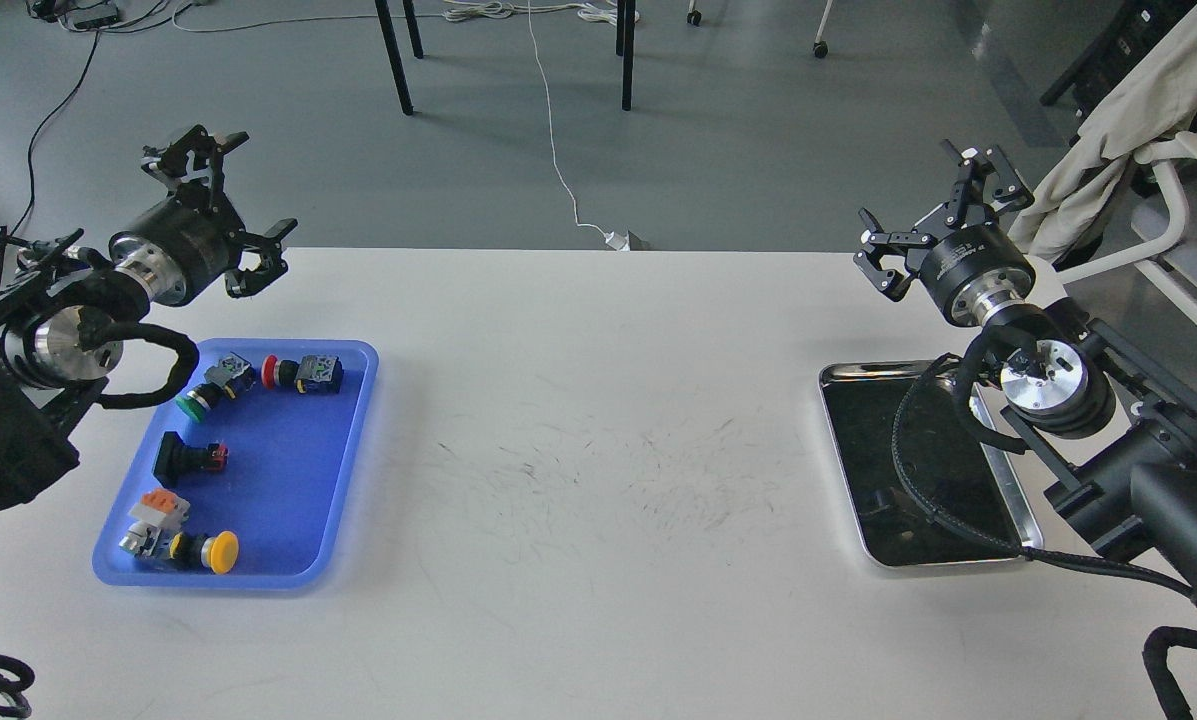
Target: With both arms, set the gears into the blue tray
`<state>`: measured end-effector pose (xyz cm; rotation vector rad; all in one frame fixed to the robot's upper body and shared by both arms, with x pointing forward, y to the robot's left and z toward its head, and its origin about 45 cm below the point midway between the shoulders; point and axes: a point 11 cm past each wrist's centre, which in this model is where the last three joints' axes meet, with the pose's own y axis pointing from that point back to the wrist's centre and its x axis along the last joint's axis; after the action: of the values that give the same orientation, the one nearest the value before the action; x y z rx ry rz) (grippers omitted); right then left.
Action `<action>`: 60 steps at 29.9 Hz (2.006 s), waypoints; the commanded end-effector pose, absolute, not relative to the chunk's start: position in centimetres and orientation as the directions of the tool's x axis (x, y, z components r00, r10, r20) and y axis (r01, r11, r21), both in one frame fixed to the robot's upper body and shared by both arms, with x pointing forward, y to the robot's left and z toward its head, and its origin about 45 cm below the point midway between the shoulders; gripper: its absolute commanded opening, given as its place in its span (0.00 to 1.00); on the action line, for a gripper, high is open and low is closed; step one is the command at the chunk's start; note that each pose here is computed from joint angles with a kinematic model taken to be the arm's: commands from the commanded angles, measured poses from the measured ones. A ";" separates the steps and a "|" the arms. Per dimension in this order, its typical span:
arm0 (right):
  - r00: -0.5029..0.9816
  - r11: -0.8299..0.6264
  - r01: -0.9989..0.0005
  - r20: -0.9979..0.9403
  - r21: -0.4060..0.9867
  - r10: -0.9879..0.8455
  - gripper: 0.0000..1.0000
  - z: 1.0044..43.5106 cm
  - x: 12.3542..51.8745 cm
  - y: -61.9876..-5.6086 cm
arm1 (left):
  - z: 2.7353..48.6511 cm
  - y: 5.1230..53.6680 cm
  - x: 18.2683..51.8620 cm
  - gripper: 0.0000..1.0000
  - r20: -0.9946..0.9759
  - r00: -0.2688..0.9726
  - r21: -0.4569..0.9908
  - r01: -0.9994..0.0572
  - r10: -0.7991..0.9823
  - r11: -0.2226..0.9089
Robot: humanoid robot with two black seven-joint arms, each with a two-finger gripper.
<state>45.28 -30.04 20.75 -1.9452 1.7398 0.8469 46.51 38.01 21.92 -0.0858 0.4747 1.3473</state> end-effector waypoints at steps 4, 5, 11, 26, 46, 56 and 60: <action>0.042 -0.148 -0.983 -0.665 0.104 -0.746 0.99 20.7 45.3 -30.0 | 22.4 38.0 46.6 0.99 -0.375 0.151 0.172 -0.958 0.915 0.229; 0.043 -0.148 -0.984 -0.665 0.103 -0.746 0.99 20.8 45.3 -30.0 | 22.3 37.9 46.6 0.99 -0.373 0.153 0.177 -0.957 0.915 0.232; 0.041 -0.147 -0.984 -0.664 0.104 -0.747 0.99 20.7 45.3 -30.1 | 22.3 38.0 46.6 0.99 -0.375 0.147 0.175 -0.958 0.915 0.226; 0.039 -0.145 -0.984 -0.660 0.107 -0.750 0.99 20.7 45.2 -30.3 | 22.1 38.1 46.5 0.99 -0.368 0.143 0.182 -0.958 0.919 0.222; 0.063 -0.190 -0.960 -0.501 0.206 -0.863 0.99 20.8 43.6 -33.7 | 22.0 37.9 46.6 0.99 -0.363 0.146 0.184 -0.957 0.920 0.225; 0.099 -0.198 -0.909 -0.274 0.366 -0.957 0.99 22.0 41.4 -38.5 | 21.8 37.3 46.7 0.99 -0.372 0.152 0.182 -0.955 0.916 0.233; 0.135 -0.193 -0.878 -0.162 0.437 -0.978 0.99 22.4 40.6 -39.7 | 21.7 37.4 46.6 0.99 -0.376 0.149 0.182 -0.956 0.915 0.230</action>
<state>41.19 -38.89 22.31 -2.4500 2.0746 0.7289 46.65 37.33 21.76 -0.1060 0.4508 1.3464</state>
